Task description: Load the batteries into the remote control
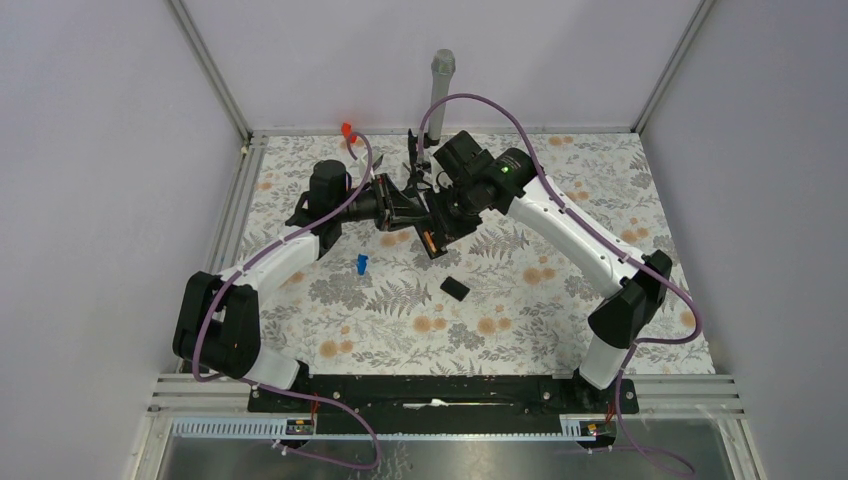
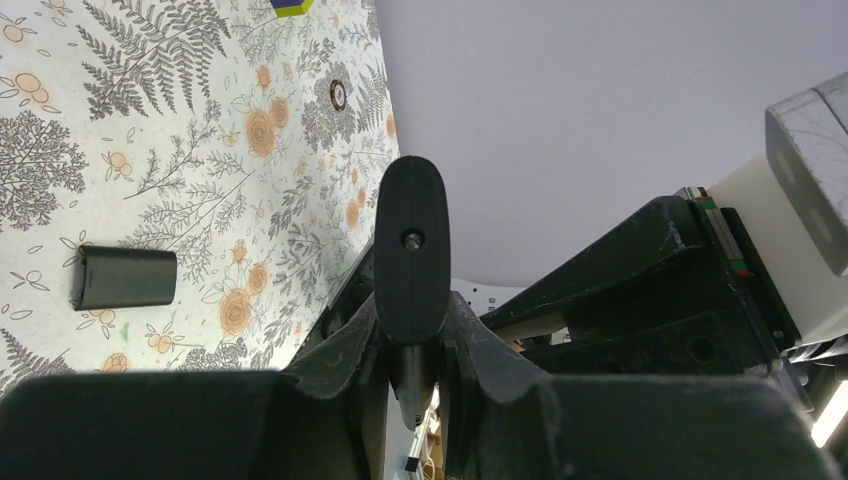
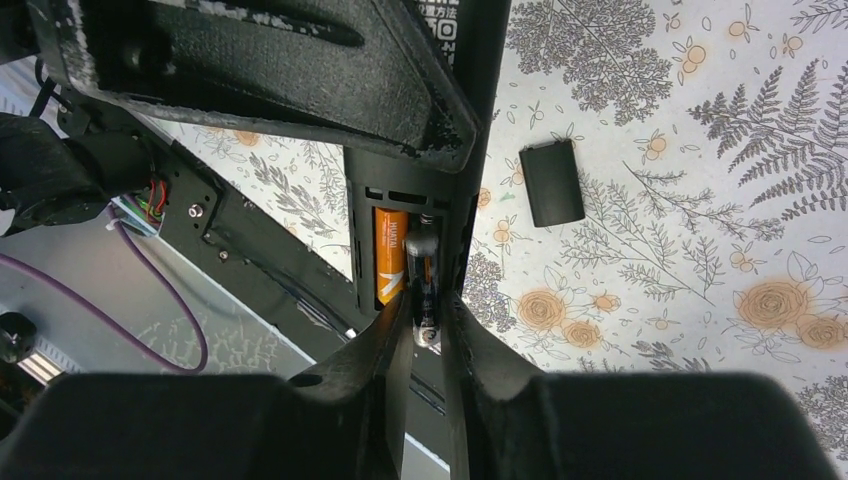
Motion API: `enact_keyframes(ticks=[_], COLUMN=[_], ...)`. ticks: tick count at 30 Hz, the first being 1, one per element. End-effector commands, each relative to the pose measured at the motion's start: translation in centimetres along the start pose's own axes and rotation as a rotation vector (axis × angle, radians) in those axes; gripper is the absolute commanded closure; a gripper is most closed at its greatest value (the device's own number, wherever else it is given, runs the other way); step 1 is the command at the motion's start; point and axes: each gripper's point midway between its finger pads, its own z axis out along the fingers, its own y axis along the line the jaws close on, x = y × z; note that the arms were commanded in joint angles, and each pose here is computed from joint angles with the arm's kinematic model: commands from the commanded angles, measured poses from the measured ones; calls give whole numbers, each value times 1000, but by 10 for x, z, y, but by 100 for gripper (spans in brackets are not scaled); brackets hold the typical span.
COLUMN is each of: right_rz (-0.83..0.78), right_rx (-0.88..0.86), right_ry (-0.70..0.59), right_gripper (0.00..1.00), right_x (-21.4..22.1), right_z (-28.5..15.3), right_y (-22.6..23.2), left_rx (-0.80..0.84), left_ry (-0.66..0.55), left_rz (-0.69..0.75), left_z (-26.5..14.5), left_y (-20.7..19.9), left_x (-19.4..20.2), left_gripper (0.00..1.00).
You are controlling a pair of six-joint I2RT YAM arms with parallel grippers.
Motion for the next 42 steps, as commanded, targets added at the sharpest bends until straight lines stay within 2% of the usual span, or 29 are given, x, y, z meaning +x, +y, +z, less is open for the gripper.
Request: enact_keyframes(ticks=[1, 10, 18, 28, 32, 38, 42], right_rz=[-27, -21, 18, 81, 163, 281, 335], right_rx=[32, 15, 26, -116, -136, -261, -286], right_ry=[-19, -29, -111, -405, -559, -831, -938], right_gripper=[75, 69, 68, 43, 38, 40, 29], right_x=[-6, -7, -23, -62, -82, -106, -113], right_z=[-6, -8, -21, -72, -94, -129, -150], right_y=[0, 3, 7, 36, 32, 31, 27], left_rx=[72, 72, 69, 104, 204, 323, 392], left_ry=[4, -1, -4, -20, -56, -134, -177], left_rz=[59, 59, 53, 27, 27, -20, -77], left_z=[1, 2, 2, -1, -10, -35, -48], left_y=[-18, -19, -18, -35, -62, -99, -119], left_x=[-3, -6, -6, -14, -23, -40, -49], left_gripper=[100, 100, 100, 100, 100, 100, 100])
